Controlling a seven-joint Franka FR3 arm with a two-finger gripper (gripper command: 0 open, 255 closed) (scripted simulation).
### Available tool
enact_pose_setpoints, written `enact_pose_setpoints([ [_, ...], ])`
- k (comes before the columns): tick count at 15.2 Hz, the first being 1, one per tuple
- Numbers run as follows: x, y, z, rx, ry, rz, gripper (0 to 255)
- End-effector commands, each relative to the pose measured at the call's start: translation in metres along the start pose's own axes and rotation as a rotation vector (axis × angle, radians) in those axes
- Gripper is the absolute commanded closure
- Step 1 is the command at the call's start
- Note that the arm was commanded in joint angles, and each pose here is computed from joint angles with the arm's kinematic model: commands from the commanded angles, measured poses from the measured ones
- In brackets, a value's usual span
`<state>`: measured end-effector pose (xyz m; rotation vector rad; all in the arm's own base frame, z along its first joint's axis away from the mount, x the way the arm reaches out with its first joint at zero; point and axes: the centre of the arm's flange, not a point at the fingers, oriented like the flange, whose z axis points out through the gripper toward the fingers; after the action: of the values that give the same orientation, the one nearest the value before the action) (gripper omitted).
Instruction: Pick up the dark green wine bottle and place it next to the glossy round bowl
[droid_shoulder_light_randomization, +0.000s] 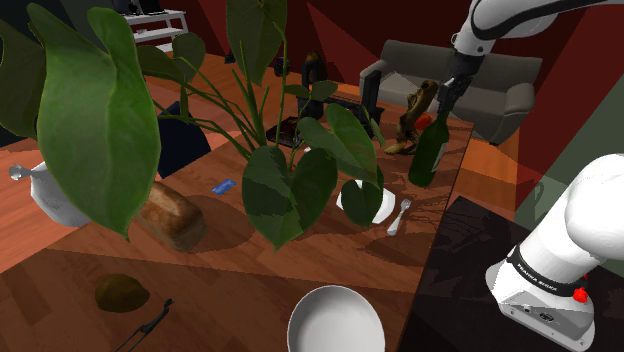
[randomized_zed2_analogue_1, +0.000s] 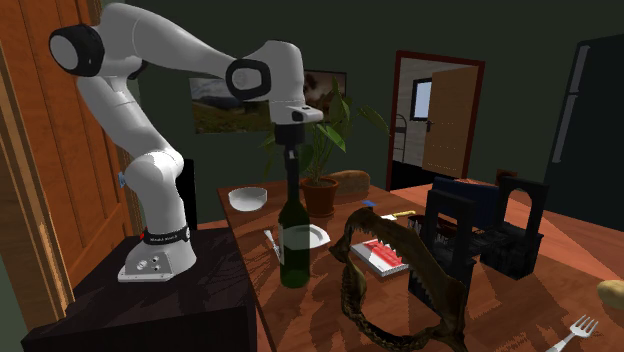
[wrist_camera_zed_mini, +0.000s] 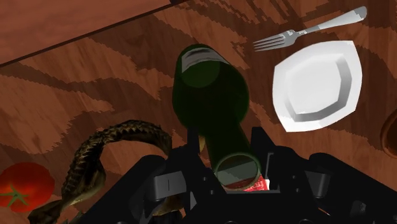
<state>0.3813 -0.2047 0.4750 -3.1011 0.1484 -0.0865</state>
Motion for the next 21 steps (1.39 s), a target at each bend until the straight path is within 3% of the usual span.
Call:
enact_pose_setpoints([
  [1, 0.001, 0.0, -0.011, 0.0, 0.0, 0.0, 255],
  [21, 0.007, -0.005, -0.116, 0.0, 0.0, 0.0, 255],
])
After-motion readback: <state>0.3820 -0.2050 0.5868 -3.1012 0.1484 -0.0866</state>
